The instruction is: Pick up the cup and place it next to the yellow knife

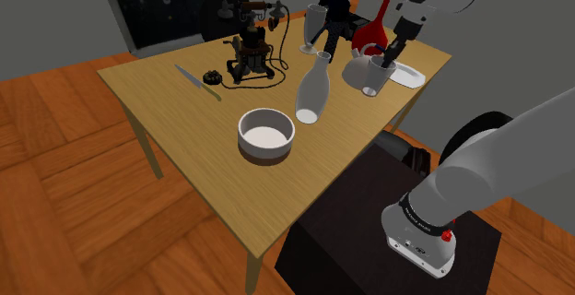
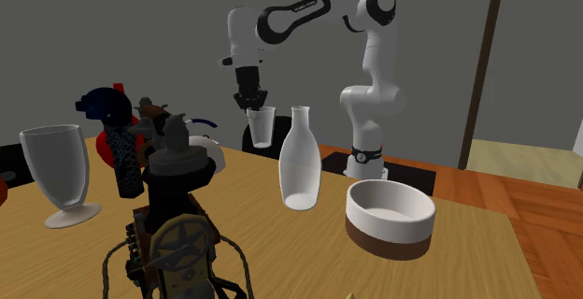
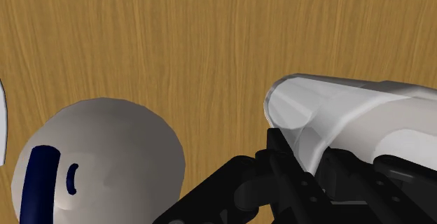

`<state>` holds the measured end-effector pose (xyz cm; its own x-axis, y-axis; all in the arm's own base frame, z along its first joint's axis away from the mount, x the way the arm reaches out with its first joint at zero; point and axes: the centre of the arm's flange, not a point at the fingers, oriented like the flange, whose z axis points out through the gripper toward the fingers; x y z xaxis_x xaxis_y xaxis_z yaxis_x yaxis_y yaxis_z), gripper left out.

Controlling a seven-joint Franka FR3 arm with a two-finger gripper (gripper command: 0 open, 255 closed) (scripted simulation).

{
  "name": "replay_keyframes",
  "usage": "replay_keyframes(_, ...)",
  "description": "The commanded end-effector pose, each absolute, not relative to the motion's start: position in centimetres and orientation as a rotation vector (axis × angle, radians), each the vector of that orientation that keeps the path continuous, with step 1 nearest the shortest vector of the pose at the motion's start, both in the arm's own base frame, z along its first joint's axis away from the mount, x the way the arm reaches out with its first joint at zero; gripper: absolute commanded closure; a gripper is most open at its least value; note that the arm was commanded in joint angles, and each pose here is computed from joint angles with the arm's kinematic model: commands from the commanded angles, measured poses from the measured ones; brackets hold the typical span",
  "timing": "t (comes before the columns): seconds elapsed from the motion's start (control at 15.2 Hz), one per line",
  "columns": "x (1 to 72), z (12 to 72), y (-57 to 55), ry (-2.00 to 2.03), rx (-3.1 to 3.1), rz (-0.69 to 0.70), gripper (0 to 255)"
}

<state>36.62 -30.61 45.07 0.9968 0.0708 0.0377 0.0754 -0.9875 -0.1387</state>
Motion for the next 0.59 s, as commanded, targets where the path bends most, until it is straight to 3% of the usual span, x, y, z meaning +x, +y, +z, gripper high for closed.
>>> replay_keyframes(0.0,36.5,46.1,-30.6,-0.110,-2.999,-0.049,255)
replay_keyframes(0.53,36.5,50.4,-30.6,-0.110,-2.999,-0.049,255)
